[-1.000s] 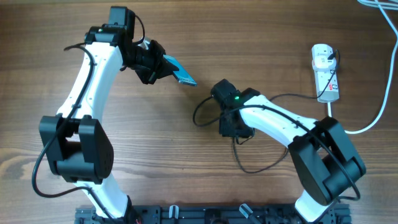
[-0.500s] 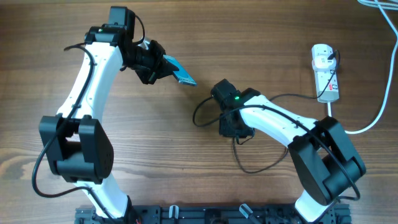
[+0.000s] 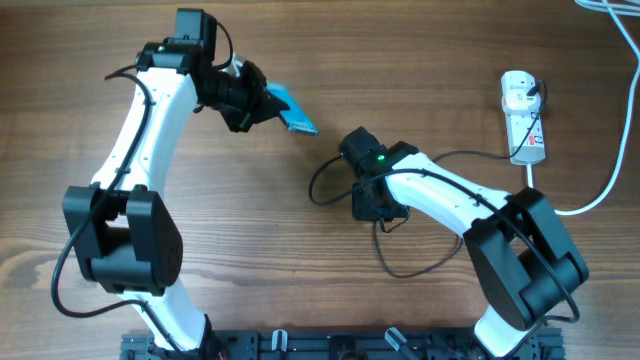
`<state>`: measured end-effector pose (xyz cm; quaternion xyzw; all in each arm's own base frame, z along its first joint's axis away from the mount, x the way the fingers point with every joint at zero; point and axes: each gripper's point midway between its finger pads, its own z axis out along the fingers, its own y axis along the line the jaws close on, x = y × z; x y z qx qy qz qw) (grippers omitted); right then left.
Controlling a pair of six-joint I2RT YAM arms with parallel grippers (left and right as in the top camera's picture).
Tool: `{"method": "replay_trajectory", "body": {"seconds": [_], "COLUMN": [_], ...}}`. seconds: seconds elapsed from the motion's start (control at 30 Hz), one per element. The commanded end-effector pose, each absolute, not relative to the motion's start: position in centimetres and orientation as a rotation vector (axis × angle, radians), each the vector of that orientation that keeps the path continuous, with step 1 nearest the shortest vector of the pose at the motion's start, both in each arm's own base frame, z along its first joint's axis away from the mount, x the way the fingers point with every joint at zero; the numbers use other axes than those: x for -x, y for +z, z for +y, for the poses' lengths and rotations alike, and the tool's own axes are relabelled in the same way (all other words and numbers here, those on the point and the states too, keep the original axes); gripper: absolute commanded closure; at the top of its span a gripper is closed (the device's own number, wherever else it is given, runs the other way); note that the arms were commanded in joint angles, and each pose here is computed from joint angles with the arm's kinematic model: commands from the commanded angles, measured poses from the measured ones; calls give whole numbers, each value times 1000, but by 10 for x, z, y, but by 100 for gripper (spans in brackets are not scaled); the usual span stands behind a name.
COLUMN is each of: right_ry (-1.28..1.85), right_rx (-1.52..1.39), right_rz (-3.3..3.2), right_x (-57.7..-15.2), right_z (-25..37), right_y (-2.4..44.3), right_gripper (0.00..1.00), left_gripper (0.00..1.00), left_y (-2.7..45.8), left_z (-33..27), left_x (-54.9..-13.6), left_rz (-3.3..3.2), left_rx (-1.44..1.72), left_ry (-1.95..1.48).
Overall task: Plug charger to phone and switch on socket
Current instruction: 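Lift the cable with the right gripper while left raises phone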
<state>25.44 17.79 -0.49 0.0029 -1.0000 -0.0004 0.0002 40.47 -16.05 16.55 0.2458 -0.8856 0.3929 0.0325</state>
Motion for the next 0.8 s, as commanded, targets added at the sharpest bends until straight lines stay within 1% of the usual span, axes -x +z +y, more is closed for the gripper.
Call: {"method": "replay_trajectory", "body": {"seconds": [0.0,0.17,0.23,0.37,0.43,0.53,0.7,0.77], "right_ry": [-4,-295,-435,-827,-957,-1108,-1124,-1126], "right_rx": [-54,-247,-291,-408,-387,-384,-341,-340], "right_rz": [-3124,-3104,-3108,-3154,-3218,-3291,-3322,-3322], "right_x": [-251,-237,-230,-221,-221,-220,-220,-221], "right_z": [177,201,209,230,231,228,224,225], "right_y": [4,61,89,163,197,232,240,240], "right_gripper": [96,96,96,96,96,96,96,95], "left_gripper": [96,96,96,96,96,96,96,96], "left_y": [201,214,228,259,272,295,326,338], "left_z": [-178,-181,-188,-203,-213,-232,-261,-269], "left_x": [-406,-420,-421,-414,-409,-393,-360,-351], "left_rz": [-2739,-2811,-2828,-2863,-2880,-2885,-2901,-2905], "left_rx": [-497,-423,-312,-122,-47,87,421,498], "left_ry": [1457,1546,1633,1753,1790,1840,1912,1941]}}
